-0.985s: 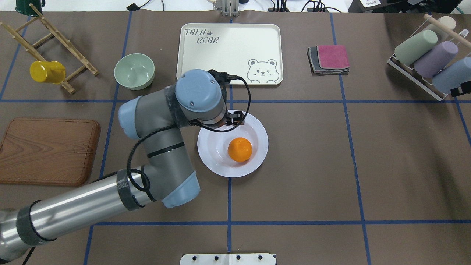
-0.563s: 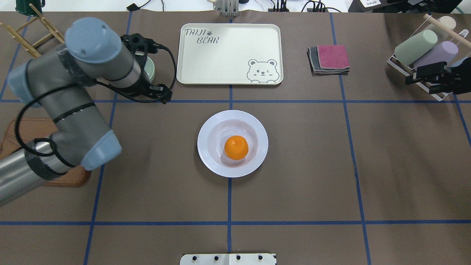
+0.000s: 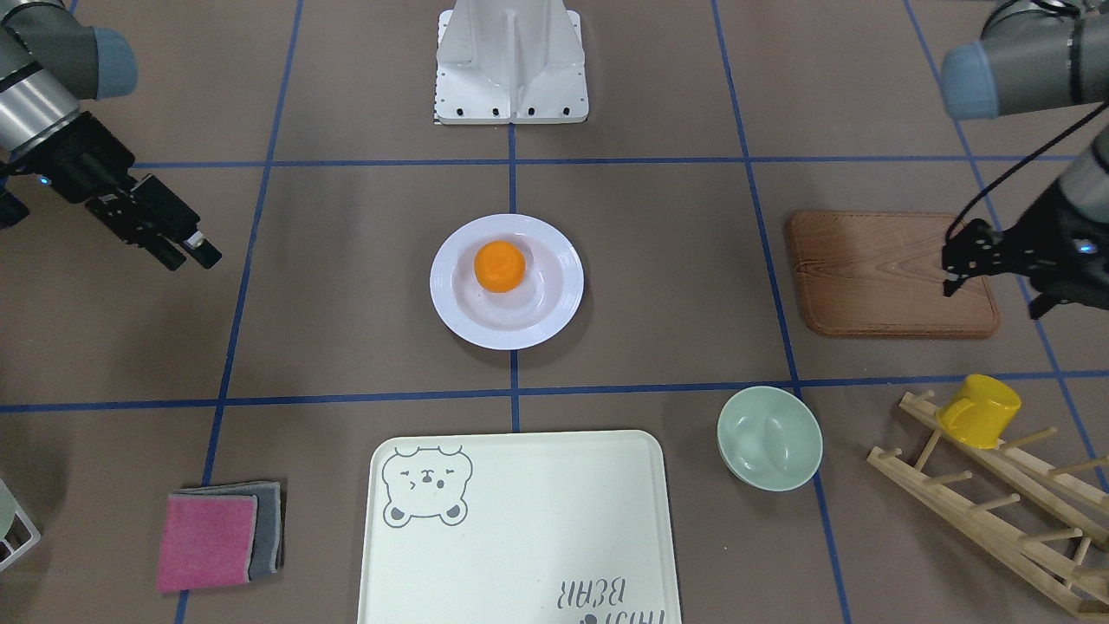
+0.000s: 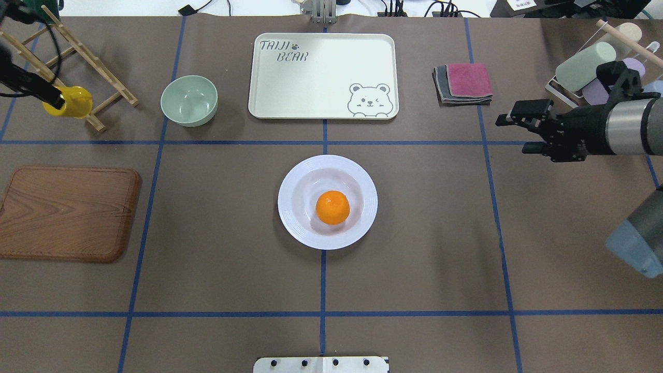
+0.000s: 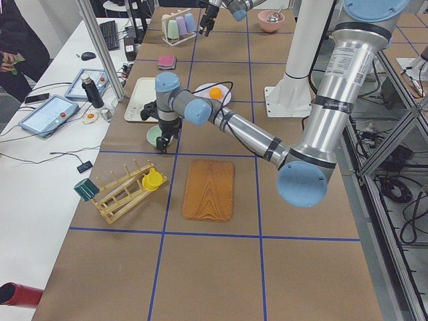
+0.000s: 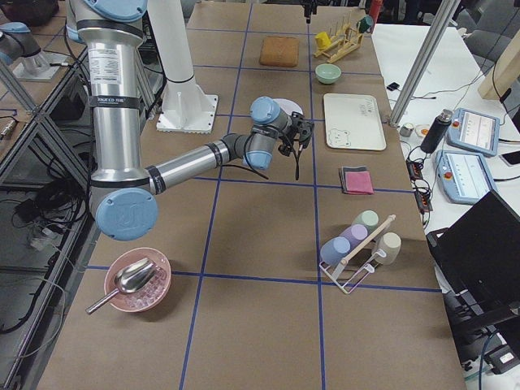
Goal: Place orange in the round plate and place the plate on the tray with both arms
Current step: 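Withdraw the left arm to rest while the right arm reaches toward the plate, then grip the rim of the white plate nearest the robot with the right gripper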
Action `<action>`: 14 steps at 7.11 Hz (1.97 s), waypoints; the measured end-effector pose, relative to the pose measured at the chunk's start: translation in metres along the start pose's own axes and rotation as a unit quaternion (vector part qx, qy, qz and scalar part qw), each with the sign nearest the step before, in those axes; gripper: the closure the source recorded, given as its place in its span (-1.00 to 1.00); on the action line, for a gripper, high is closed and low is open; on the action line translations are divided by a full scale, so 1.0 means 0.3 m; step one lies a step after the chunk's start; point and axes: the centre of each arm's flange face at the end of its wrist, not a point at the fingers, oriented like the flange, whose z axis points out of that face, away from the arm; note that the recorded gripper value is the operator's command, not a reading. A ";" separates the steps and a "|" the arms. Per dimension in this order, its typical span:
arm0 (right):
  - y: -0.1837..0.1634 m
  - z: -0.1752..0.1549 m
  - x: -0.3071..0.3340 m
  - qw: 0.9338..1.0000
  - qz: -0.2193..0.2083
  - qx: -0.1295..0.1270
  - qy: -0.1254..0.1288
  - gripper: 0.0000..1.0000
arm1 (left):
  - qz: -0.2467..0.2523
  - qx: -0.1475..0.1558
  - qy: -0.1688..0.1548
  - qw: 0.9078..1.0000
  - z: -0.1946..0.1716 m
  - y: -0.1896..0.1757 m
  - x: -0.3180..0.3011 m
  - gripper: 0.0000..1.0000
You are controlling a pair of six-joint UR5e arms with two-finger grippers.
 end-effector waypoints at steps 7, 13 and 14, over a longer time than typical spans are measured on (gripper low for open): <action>0.856 0.384 -0.043 0.981 0.136 0.105 -0.095 -0.97 | -0.129 -0.013 -0.009 0.992 -0.033 0.593 -0.716 -0.97; 0.928 0.616 -0.076 0.981 0.122 0.141 -0.046 -0.37 | -0.142 -0.019 0.003 0.990 -0.009 0.655 -0.723 -0.97; 0.922 0.634 -0.064 0.981 0.119 0.146 -0.040 -0.22 | -0.143 -0.019 0.003 0.990 -0.009 0.656 -0.723 -0.97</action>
